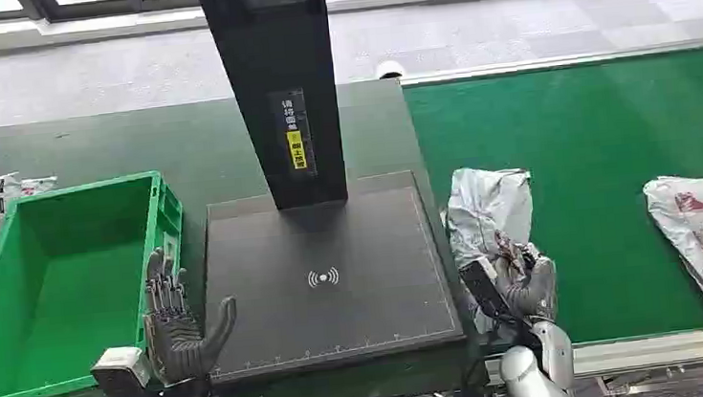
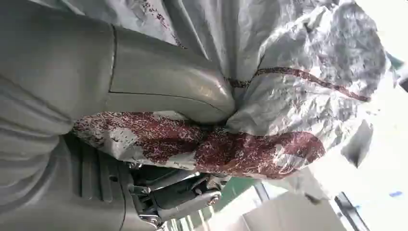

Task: Moved the parcel from conveyor to table for the left to box.

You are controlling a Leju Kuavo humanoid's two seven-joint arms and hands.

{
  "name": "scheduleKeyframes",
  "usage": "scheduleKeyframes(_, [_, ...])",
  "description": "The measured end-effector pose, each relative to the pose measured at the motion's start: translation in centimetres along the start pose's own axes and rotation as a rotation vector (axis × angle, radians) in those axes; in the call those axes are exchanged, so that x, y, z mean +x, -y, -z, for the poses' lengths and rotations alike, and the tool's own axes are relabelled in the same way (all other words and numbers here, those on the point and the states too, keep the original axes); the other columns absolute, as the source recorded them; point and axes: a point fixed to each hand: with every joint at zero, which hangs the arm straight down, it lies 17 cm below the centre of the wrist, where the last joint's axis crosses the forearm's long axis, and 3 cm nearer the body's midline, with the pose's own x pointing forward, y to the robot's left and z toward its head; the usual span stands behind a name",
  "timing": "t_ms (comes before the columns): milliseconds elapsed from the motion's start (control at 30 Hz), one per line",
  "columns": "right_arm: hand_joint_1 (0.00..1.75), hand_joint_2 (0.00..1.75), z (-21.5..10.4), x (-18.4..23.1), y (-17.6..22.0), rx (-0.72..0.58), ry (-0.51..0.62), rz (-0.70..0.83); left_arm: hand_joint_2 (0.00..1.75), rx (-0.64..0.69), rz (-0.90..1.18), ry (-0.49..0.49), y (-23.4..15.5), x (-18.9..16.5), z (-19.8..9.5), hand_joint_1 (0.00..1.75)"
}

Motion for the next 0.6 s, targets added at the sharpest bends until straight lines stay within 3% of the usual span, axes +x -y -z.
scheduleKeyframes(333, [1.75,1.75,-1.0,11.2,8.8,-0.308,0.290,0.137,1.75,0.004,0.001,0.006,-0.1,0.2,0.1,0.00])
scheduleKeyframes(600, [1.75,1.75,-1.3,15.6,10.1,-0.344,0.389,0.173,1.75,0.007,0.001,0.013,-0.2,0.5,0.2,0.00])
